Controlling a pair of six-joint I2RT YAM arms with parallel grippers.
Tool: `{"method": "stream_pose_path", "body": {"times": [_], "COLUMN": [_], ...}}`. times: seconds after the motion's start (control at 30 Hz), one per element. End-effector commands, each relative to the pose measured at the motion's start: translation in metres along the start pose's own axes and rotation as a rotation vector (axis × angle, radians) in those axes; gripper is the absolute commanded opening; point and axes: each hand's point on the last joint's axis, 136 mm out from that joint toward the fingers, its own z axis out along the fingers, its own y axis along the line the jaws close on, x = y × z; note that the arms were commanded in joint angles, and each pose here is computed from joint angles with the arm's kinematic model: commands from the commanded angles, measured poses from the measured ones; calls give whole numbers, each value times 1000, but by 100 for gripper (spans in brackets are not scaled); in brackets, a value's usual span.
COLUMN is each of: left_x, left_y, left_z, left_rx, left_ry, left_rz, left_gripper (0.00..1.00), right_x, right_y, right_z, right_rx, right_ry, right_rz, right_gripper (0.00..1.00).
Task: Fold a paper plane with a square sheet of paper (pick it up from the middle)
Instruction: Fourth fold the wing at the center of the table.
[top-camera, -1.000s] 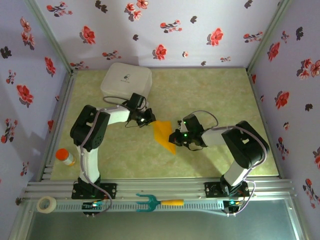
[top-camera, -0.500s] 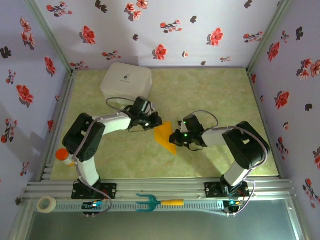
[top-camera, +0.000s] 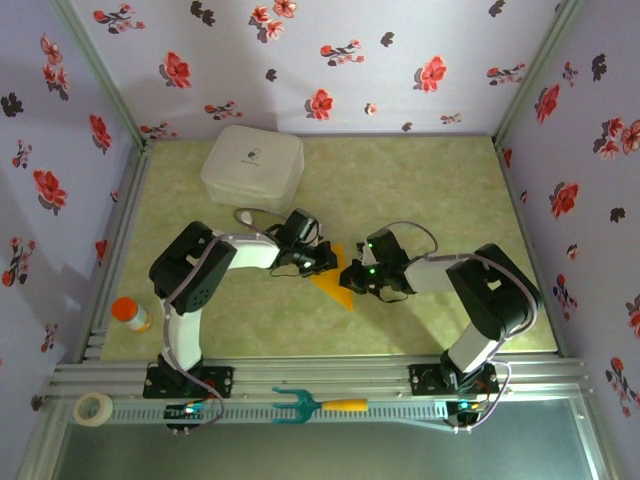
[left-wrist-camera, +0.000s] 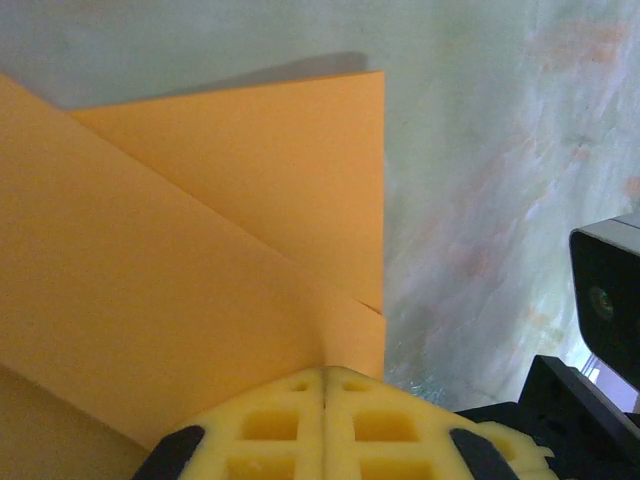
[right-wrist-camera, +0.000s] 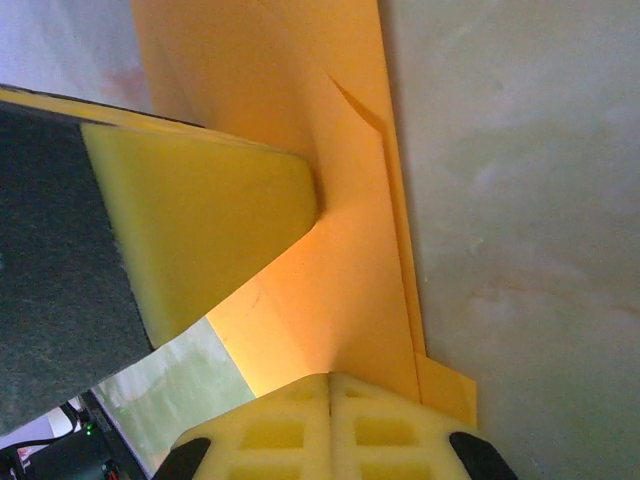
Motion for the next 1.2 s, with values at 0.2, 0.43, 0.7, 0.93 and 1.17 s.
{"method": "stream_pose_path", "body": {"times": [0.2,0.43,0.7,0.93,1.17], "left_x": [11,9,6,5,4], "left_y": [40,38,43,44,38], "left_z": [8,7,6,5,3], "left_rx": [-96,-91,-94,-88,-72], "left_ry": [17,14,10,8,4], "left_rz": [-65,-64,-77,-85,-82], "left_gripper": [4,4,4,4,4], "right_x": [22,38,63,73,33], "right_y": [24,-19,-27,-30,4], "right_z": [-8,3,-15,-33,-48], "right_rx": [-62,64,24,34,25], "right_ry": [99,123,110,80,-61], "right_rz": [-3,65,114,128,45], "right_gripper": [1,1,2,3,5]}}
